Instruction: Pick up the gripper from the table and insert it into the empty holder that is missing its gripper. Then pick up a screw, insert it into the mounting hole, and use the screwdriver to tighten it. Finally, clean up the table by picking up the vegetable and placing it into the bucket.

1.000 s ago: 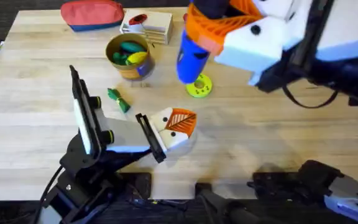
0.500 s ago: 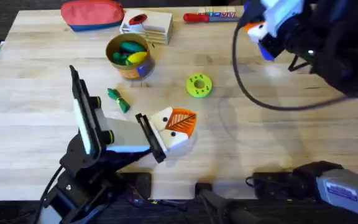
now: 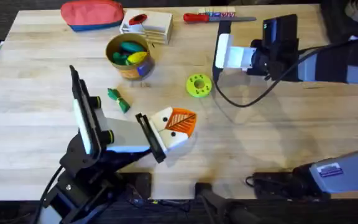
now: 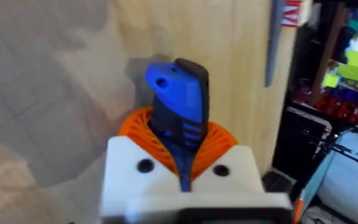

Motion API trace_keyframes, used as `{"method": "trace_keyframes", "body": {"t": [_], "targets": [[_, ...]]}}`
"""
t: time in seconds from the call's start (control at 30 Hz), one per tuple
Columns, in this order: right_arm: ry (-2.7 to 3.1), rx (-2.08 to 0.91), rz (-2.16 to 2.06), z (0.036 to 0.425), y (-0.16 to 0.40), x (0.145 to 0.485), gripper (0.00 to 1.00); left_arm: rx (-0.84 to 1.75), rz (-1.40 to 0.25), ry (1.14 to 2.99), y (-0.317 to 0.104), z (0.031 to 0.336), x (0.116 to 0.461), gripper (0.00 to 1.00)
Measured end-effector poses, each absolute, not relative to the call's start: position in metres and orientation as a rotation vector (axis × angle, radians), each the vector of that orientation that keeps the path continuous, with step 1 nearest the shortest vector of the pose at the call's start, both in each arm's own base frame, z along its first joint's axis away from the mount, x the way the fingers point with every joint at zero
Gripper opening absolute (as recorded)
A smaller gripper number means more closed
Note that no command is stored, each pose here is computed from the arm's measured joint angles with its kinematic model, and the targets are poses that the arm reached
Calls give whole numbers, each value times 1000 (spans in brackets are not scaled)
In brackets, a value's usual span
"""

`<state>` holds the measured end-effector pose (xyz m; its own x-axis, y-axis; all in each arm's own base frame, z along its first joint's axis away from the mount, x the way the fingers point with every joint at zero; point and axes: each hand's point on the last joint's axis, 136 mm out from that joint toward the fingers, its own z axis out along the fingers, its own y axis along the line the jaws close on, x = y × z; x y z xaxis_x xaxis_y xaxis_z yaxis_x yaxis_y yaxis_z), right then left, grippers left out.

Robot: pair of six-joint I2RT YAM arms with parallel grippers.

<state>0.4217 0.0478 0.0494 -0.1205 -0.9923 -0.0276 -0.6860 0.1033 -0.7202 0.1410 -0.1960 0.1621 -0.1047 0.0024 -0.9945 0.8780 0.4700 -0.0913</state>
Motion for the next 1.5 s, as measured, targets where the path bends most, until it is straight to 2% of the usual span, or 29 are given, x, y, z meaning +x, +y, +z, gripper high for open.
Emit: {"method": "trace_keyframes", "body": {"t": [0.2, 0.23, 0.27, 0.43, 0.47, 0.57, 0.6, 0.73, 0.93, 1.1, 1.2, 1.37, 1.5], "targets": [[1873, -1656, -752, 53, 56, 420, 866, 809, -895, 1494, -196, 162, 141, 5], [1878, -1643, -753, 57, 57, 421, 961, 809, -895, 1494, -196, 162, 141, 9], [1899, -1627, -738, 58, 57, 420, 984, 812, -892, 1492, -196, 162, 141, 74], [2035, -1520, -652, 56, 64, 401, 993, 812, -893, 1493, -196, 162, 141, 850], [2065, -1491, -625, 57, 67, 396, 994, 809, -894, 1494, -196, 162, 141, 944], [2156, -1386, -538, 59, 75, 379, 994, 810, -894, 1494, -196, 162, 141, 975], [2252, -1240, -449, 67, 81, 361, 992, 799, -881, 1498, -195, 162, 143, 976], [2291, -974, -356, 101, 83, 350, 994, 736, -840, 1524, -189, 162, 153, 976], [2220, -722, -254, 154, 87, 341, 994, 498, -726, 1687, -160, 165, 177, 979], [2171, -627, -194, 177, 93, 336, 992, 318, -520, 1806, -118, 209, 187, 979], [2170, -594, -167, 181, 96, 336, 992, 274, -380, 1934, -100, 226, 191, 979], [2161, -589, -106, 186, 105, 336, 994, 281, -171, 2206, -89, 221, 204, 980], [2153, -590, -75, 189, 110, 336, 992, 327, -180, 2322, -110, 216, 222, 980]]}}
